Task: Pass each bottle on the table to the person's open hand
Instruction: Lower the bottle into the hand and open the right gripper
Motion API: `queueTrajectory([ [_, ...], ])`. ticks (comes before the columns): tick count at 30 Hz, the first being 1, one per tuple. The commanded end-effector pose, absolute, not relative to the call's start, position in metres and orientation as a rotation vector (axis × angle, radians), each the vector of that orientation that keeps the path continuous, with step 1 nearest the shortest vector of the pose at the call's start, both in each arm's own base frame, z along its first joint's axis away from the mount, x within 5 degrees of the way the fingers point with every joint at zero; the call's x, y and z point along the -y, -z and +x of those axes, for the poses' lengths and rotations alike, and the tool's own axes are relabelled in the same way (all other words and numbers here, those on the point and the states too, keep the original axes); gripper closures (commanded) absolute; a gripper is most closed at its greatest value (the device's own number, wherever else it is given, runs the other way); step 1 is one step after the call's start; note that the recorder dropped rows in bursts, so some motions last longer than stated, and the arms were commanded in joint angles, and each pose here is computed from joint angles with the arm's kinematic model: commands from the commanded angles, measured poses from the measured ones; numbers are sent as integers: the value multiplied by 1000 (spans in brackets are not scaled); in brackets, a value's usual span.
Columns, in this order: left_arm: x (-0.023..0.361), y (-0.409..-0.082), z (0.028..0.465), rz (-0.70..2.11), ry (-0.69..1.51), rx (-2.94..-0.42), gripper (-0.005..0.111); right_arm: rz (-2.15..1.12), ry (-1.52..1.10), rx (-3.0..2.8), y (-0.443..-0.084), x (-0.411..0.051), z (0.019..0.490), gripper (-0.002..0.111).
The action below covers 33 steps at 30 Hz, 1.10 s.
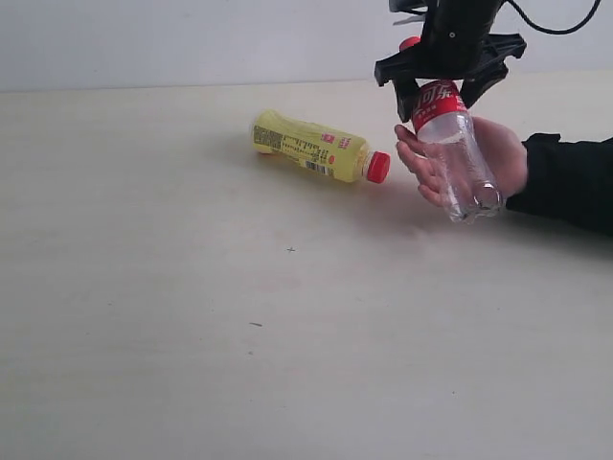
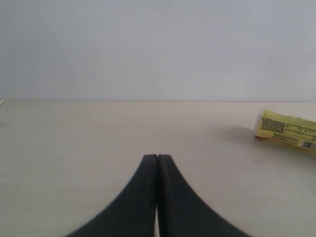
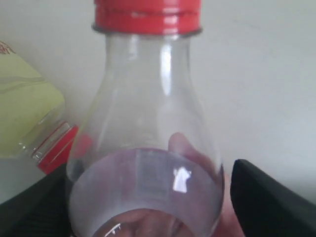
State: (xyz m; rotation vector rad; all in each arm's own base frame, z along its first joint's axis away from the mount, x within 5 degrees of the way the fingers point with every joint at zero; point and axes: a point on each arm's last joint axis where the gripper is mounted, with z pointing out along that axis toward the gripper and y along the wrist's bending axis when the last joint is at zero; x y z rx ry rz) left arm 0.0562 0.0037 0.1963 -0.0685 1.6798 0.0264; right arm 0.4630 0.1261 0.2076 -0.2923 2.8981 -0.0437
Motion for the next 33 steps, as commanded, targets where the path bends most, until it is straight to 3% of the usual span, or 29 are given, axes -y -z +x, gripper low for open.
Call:
queueTrajectory([
  [1, -4, -196, 56, -77, -21, -1676, 107, -279, 25, -2786, -236, -123, 464, 31],
  [11, -4, -196, 56, -77, -21, -1676, 107, -455, -100, -2656, -315, -124, 432, 35],
  [14, -4, -196, 56, -77, -21, -1676, 107, -512, -224, -2618, -341, -128, 414, 50],
  [18, -4, -196, 56, -77, -21, -1676, 107, -563, -276, -2552, -370, -124, 387, 79],
  [23, -4, -196, 56, -77, -21, -1676, 107, -612, -248, -2534, -383, -105, 333, 108],
  [29, -4, -196, 56, -77, -21, -1676, 107, -710, -285, -2331, -392, -86, 252, 108],
  [33, -4, -196, 56, -77, -21, -1676, 107, -717, -314, -2160, -373, -76, 196, 108],
])
